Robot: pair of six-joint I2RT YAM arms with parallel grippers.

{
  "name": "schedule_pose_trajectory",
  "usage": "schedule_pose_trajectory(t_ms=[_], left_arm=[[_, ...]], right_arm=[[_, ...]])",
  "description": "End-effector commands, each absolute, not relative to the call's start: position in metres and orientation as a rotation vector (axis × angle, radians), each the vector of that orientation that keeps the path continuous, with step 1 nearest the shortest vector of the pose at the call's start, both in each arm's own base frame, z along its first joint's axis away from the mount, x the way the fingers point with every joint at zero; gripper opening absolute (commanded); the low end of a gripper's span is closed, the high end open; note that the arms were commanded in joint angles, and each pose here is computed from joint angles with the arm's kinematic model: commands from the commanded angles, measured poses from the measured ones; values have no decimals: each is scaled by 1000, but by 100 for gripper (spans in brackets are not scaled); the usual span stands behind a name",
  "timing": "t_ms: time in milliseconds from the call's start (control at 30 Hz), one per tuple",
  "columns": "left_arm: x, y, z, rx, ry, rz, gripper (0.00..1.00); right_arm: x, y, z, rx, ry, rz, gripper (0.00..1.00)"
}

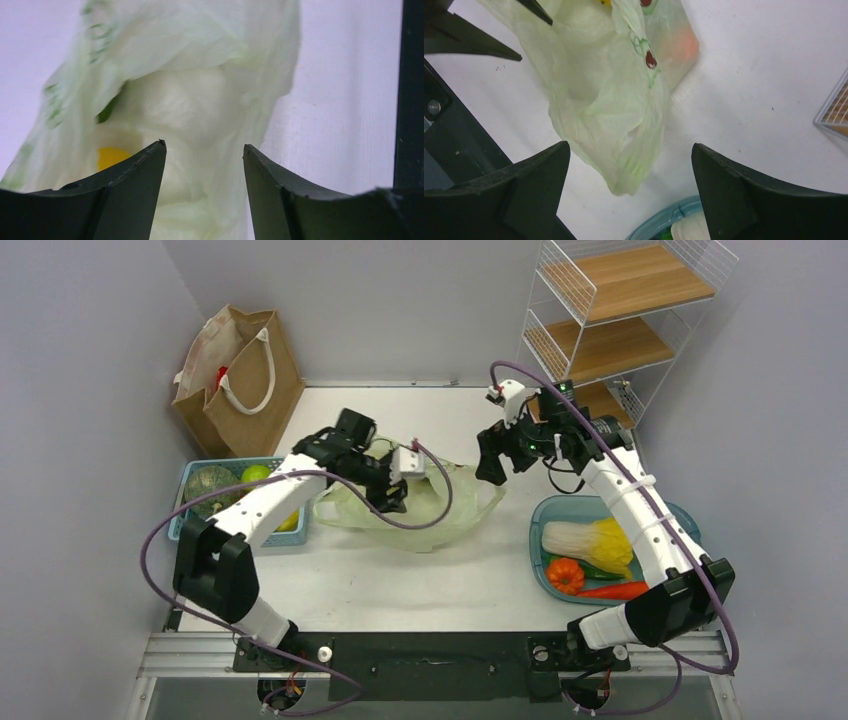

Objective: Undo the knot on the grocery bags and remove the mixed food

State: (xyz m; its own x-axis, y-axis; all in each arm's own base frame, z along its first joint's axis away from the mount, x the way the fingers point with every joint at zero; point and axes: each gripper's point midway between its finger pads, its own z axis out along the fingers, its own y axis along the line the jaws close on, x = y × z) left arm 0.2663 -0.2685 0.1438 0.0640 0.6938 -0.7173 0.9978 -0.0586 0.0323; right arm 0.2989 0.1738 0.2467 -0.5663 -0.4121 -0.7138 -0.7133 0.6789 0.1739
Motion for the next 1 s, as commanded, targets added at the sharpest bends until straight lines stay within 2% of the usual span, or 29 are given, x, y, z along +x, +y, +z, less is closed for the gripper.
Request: schedule_pose_trajectory(t_ms=[0,133,367,533,700,767,800,833,867,900,967], left_arm=[[304,-252,206,1459,1588,-792,56],[321,-226,214,1289,1578,-718,56],[318,-198,226,1126,1616,-686,57],[303,-179,228,1072,1614,-637,59],[281,-167,213,1144,1613,-592,62],[269,-165,198,1221,1606,-574,62],[265,-165,196,1247,1595,-564,62],[260,-163,187,1301,1586,-546,62],[256,-164,185,1339,1570,-538,61],[252,-163,177,1394,1560,-514,61],[243,-166,173,1486,1513,-485,60]], right_arm=[[333,210,281,-816,2088,585,88],[348,246,285,-865,2051,585,88],[375,295,242,-1007,2076,445,91],[385,304,191,-1086,2159,404,93],[382,308,155,-1197,2210,427,84],[378,314,150,-1231,2204,473,64],[378,315,148,-1239,2202,481,44],[379,318,151,-1242,2191,494,33],[379,320,153,-1241,2188,502,9],[376,324,164,-1246,2165,528,0],[365,332,196,-1249,2091,602,0]])
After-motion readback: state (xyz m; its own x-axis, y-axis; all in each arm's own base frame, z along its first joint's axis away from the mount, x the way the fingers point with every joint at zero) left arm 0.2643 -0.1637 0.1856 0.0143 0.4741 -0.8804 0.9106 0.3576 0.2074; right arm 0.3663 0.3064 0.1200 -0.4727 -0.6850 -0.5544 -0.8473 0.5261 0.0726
